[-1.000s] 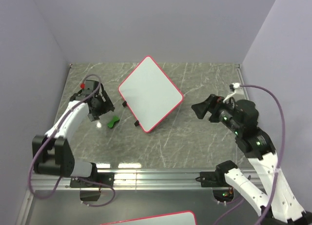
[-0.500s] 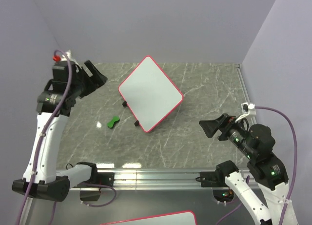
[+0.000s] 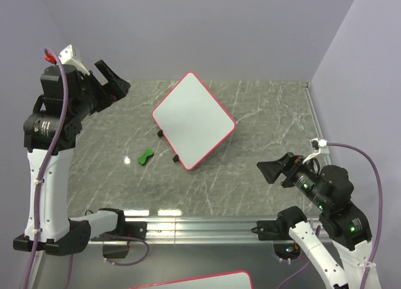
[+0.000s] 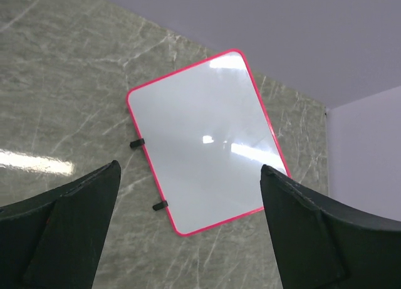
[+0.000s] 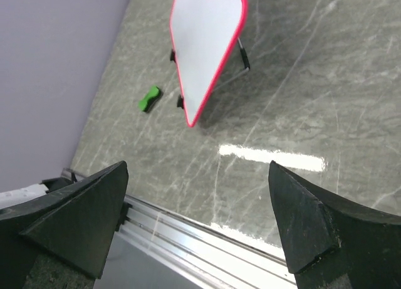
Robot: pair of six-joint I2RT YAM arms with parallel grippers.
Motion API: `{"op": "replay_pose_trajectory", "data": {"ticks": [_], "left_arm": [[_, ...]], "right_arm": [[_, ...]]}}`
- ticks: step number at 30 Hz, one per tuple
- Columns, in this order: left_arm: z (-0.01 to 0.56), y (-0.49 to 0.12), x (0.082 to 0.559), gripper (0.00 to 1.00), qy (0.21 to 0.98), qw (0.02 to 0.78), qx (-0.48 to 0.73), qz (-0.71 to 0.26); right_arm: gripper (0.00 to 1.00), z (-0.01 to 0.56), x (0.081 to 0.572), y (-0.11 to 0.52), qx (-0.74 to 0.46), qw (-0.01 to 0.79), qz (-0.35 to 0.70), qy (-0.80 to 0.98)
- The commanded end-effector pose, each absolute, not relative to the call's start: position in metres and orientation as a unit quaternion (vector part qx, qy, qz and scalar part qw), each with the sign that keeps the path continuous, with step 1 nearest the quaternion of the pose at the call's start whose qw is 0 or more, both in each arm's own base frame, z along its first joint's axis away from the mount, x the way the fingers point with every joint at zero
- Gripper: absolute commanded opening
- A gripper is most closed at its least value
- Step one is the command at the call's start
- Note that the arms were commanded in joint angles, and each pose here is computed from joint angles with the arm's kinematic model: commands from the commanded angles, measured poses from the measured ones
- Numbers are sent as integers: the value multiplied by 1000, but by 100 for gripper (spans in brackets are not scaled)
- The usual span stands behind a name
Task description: Erase the whiteboard
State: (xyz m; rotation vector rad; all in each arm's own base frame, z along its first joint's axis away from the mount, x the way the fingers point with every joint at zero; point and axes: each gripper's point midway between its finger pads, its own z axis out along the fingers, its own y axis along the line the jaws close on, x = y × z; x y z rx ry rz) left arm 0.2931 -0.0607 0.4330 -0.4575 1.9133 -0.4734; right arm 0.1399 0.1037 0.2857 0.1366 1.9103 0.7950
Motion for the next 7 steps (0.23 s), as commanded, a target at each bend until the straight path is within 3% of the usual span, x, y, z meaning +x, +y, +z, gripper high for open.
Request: {"op": "replay_pose_trajectory", "data": {"ticks": [1, 7], "left_arm": [[455, -52, 282, 98, 787, 562, -179, -180], [416, -50, 294, 99, 803, 529, -216, -172]], "right_arm": [[100, 281, 154, 110, 42, 505, 326, 798], [100, 300, 192, 123, 53, 505, 329, 796]]}}
